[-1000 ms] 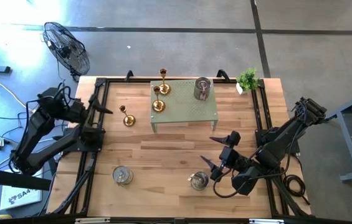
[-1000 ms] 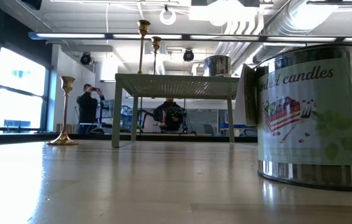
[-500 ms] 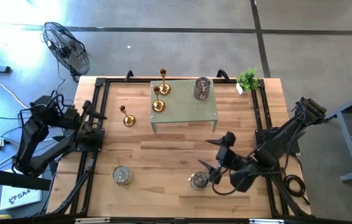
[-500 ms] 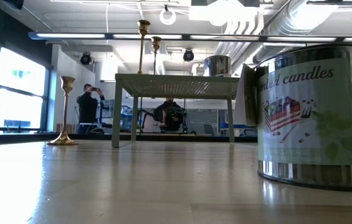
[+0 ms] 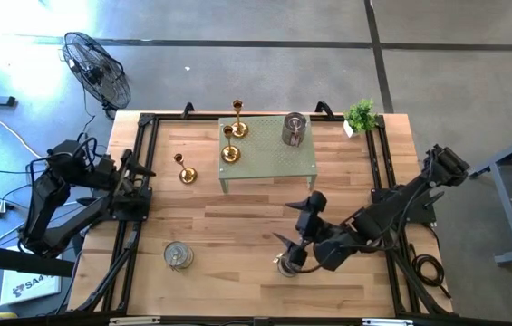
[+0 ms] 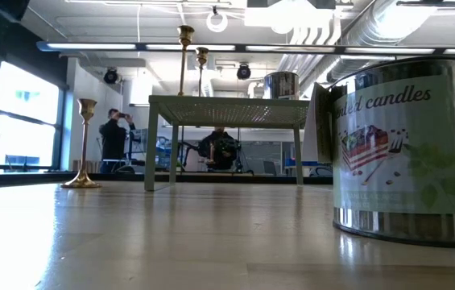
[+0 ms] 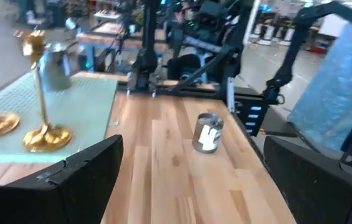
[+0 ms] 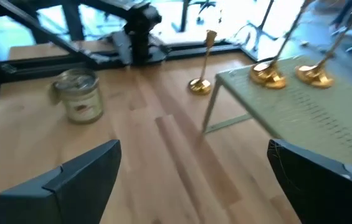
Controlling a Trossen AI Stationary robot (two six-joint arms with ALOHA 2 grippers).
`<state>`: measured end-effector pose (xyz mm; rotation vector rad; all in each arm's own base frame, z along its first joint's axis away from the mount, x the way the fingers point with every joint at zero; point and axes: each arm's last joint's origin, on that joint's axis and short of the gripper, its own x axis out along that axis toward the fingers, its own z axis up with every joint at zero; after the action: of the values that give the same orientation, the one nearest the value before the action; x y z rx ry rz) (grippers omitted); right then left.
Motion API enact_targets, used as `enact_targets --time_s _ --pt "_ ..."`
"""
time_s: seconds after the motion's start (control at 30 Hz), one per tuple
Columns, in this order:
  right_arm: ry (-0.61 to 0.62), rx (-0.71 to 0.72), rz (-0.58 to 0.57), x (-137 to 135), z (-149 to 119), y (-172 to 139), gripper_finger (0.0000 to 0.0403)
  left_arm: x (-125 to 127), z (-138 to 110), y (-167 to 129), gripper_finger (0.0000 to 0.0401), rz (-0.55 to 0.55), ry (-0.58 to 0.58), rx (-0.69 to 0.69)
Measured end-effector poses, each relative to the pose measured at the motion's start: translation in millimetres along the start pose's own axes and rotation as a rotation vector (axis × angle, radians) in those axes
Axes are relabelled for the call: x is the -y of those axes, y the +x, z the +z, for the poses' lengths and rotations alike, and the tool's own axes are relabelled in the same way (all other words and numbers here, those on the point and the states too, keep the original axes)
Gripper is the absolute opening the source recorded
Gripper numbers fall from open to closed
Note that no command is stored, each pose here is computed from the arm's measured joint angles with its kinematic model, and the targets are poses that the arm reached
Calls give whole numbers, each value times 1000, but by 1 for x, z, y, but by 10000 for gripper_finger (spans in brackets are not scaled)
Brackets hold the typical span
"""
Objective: Pick & Place candle stick holders
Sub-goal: Put the left silver scented candle on the shelf
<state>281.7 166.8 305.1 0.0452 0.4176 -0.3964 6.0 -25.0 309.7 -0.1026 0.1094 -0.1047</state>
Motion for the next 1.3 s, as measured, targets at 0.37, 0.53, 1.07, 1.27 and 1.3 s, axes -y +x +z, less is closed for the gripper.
enact_targets --time_s 0.37,0.53,1.07,1.27,1.3 --pt "-26 51 -71 -1 0 -4 399 3 -19 -5 380 125 -100 -105" --pt "-24 49 -74 0 0 -3 397 4 -13 -4 380 119 -65 -55" --pt "-12 56 -76 1 2 -2 397 9 -9 5 380 28 1 2" --pt "28 70 -104 8 8 8 395 3 -10 4 380 -14 37 -49" --pt "31 67 -107 10 9 10 395 2 -11 5 380 -24 44 -65"
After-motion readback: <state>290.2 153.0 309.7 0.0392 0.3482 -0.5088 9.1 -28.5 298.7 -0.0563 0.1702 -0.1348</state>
